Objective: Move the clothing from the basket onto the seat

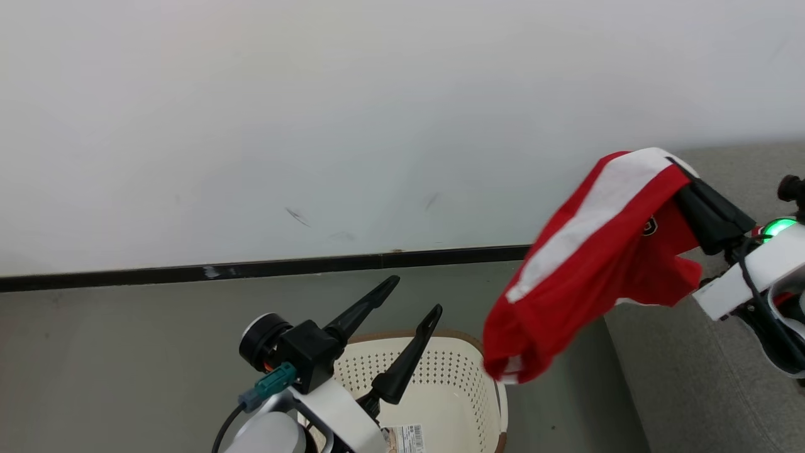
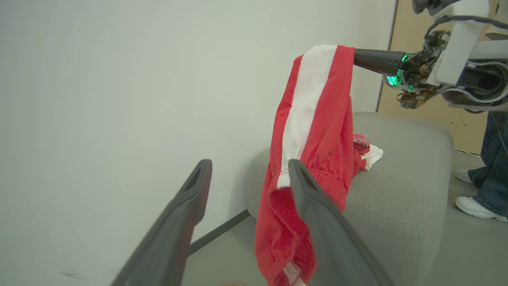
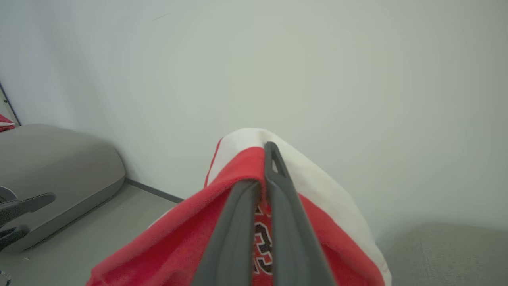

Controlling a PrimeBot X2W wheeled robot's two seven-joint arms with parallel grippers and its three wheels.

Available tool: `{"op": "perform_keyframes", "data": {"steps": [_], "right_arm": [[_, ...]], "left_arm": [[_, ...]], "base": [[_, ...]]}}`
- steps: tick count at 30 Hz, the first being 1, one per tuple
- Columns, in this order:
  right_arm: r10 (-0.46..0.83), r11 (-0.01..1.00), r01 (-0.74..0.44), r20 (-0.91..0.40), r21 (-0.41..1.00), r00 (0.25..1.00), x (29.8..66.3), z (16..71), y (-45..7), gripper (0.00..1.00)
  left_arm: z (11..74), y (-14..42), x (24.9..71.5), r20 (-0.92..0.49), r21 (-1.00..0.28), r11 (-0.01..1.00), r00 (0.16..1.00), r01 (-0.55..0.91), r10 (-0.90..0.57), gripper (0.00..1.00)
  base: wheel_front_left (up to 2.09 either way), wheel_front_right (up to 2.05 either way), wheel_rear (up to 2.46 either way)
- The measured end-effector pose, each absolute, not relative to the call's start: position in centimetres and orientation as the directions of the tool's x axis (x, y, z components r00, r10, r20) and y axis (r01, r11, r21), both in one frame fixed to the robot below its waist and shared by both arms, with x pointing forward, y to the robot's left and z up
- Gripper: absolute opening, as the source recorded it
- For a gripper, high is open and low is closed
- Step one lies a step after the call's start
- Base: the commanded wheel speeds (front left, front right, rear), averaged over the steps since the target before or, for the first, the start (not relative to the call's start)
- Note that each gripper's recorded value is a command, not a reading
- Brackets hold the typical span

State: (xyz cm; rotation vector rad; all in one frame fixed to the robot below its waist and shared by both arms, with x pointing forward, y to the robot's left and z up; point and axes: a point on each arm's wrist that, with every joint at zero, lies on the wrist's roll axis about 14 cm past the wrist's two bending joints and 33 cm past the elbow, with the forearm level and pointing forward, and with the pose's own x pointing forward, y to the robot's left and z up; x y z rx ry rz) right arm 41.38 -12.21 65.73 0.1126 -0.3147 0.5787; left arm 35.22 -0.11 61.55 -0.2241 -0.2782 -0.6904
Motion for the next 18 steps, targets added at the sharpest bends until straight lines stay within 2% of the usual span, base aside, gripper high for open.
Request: {"op": "perform_keyframes", "data": {"steps": [8,18], "right_arm": [[0.363,0.918,-0.395,0.331,0.032,0.871,40.3,65.1,-18.7,0.0],[0.204,0.967,-0.244,0.341,0.076,0.917,37.4,64.2,-24.3,0.0]], "left_arm": [[61.1,-3.4,34.0,0.319,-0.129,0.679,0.678,0.723,-0.662,1.0],[61.1,-6.7,32.8,0.327,-0.131,0.596,0.602,0.793,-0.729,1.0]], "base": [[0.0,0.0,0.0],[0.0,0.0,0.0]]}}
